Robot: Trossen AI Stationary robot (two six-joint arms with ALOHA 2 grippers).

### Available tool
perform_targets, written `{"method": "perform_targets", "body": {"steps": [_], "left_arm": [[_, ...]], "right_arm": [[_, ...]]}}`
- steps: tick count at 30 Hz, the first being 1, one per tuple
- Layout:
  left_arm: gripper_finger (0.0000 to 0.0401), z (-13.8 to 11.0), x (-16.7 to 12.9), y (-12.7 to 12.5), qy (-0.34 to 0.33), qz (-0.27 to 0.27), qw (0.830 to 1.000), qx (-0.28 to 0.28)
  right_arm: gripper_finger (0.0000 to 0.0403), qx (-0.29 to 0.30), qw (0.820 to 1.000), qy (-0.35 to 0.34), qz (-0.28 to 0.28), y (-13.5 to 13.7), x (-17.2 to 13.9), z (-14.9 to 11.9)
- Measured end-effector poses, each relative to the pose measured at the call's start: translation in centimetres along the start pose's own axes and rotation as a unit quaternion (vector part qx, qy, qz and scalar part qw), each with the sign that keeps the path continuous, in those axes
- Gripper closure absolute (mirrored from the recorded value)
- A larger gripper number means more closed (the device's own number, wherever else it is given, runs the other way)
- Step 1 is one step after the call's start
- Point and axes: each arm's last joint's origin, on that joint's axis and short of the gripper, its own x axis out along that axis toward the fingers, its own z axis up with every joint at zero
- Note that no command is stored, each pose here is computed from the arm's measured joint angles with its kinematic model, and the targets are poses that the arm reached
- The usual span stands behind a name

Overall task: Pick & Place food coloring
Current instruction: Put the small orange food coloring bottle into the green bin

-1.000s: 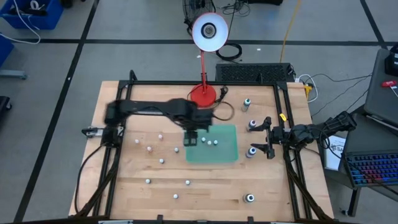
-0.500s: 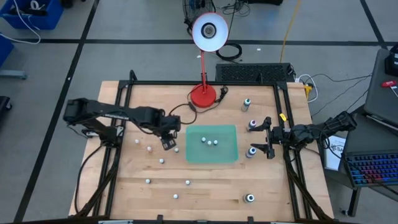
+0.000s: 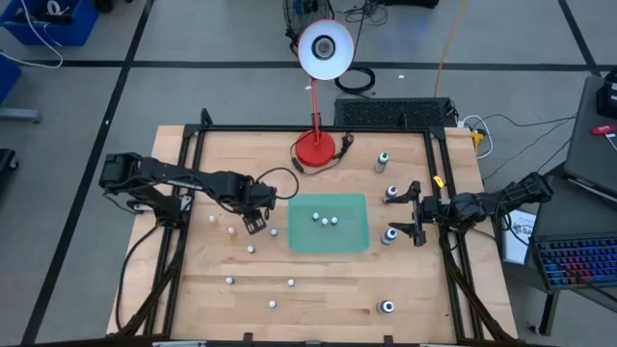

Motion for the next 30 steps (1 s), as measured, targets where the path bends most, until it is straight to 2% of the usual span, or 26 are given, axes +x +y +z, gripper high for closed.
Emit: {"method": "perform_targets", "body": {"steps": [3, 16, 25, 30], "left_arm": [[0.0214, 0.0, 0.2, 0.2, -0.007, 0.018, 1.000, -0.008], [0.0215, -1.1, 2.0, 1.2, 0.027, 0.020, 0.998, -0.057], [0.0215, -1.1, 2.7, 0.9, 0.022, -0.025, 0.998, -0.055], [0.0215, -1.5, 3.2, 1.0, 0.029, -0.025, 0.997, -0.060]], "right_arm": [[0.0089, 0.000, 1.000, 0.000, 0.000, 0.0, 0.0, 0.0], [0.0089, 0.000, 1.000, 0.000, 0.000, 0.0, 0.0, 0.0], [0.0089, 0.000, 1.000, 0.000, 0.000, 0.0, 0.0, 0.0], [0.0090, 0.000, 1.000, 0.000, 0.000, 0.0, 0.0, 0.0]]}}
